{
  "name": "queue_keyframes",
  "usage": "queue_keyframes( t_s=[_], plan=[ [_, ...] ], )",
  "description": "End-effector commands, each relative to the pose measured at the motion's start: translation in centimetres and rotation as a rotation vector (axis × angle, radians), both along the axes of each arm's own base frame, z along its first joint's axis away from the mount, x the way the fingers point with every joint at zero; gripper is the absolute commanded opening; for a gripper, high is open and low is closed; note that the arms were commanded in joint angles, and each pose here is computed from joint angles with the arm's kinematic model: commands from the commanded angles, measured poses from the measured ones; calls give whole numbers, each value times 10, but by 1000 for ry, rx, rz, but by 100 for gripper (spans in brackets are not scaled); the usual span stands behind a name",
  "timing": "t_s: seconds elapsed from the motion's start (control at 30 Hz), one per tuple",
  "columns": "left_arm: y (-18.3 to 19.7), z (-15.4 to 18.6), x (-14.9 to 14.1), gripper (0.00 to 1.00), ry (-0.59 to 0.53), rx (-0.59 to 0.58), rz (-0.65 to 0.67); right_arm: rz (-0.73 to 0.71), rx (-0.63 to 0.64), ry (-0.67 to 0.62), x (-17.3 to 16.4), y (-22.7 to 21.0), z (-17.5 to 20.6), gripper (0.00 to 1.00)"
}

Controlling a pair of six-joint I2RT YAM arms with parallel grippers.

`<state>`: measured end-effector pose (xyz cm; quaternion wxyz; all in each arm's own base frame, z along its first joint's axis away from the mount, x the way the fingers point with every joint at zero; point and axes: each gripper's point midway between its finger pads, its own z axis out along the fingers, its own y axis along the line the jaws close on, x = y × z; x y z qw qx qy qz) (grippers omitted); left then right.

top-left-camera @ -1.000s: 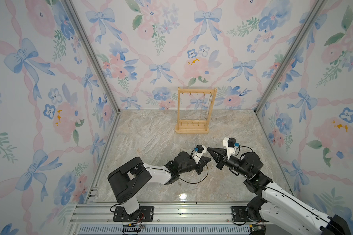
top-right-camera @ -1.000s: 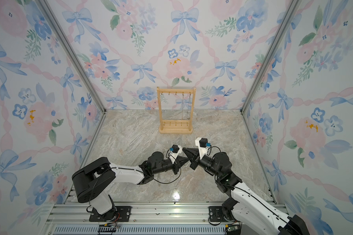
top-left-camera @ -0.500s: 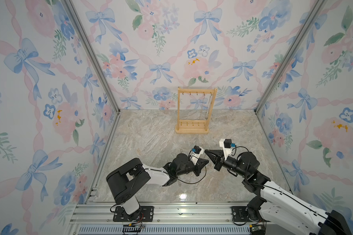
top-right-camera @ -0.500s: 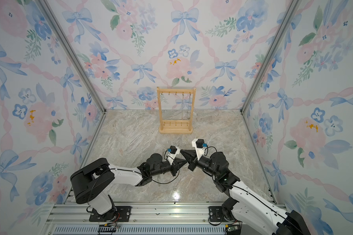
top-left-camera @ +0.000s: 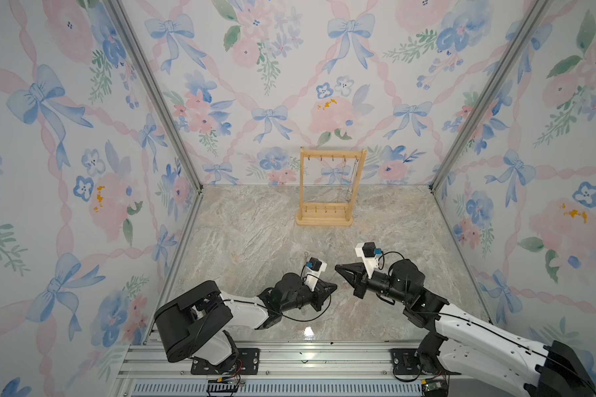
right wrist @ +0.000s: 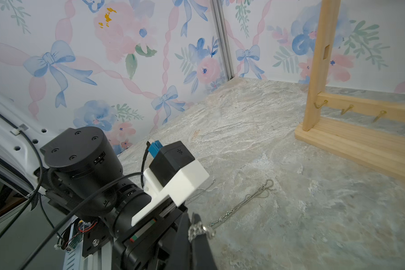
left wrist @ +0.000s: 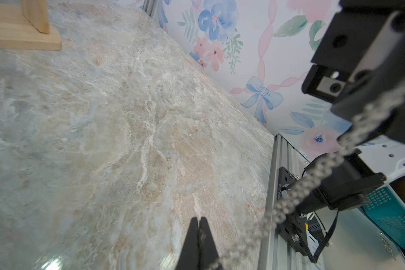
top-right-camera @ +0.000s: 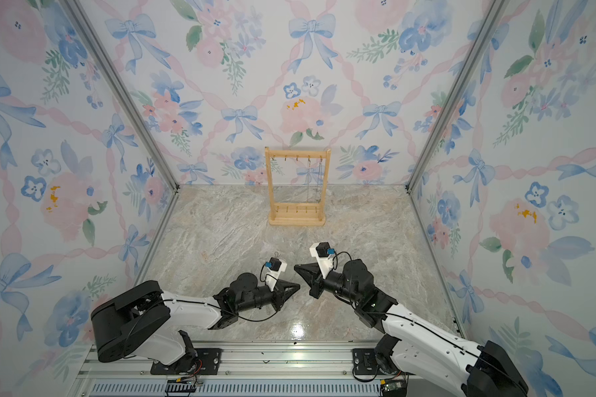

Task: Take the necklace off the jewelry display stand
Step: Place the necklace at the center of the board.

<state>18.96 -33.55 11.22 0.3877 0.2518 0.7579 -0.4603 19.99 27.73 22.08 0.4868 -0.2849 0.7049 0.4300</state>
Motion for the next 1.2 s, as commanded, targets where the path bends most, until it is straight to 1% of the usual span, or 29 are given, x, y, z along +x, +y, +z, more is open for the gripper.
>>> queue_keyframes(
  t_s=[0.0, 0.13, 0.4, 0.57, 0.77, 0.9, 1.03, 1.17],
  plan=[
    [7, -17, -19, 0, 71, 37, -26, -7, -9, 7, -4, 6, -1, 0],
    [11, -25, -35, 0, 96, 51, -58, 19, -37, 26, -16, 10, -9, 0],
    [7, -27, -76, 0, 116, 59, -175, 60, -74, 58, -45, 7, -21, 0],
    [2, -33, -91, 0, 135, 76, -215, 64, -119, 71, -49, 5, -30, 0],
    [-3, -42, -88, 0, 145, 105, -207, 19, -219, 73, -37, 4, -47, 0],
    [-6, -51, -84, 0, 145, 133, -196, -7, -278, 101, -27, 5, -65, 0],
    [-7, -57, -76, 0, 144, 150, -170, -46, -308, 151, -14, 4, -79, 0],
    [-6, -61, -63, 0, 143, 163, -127, -64, -319, 167, -7, 3, -82, 0]
  ],
)
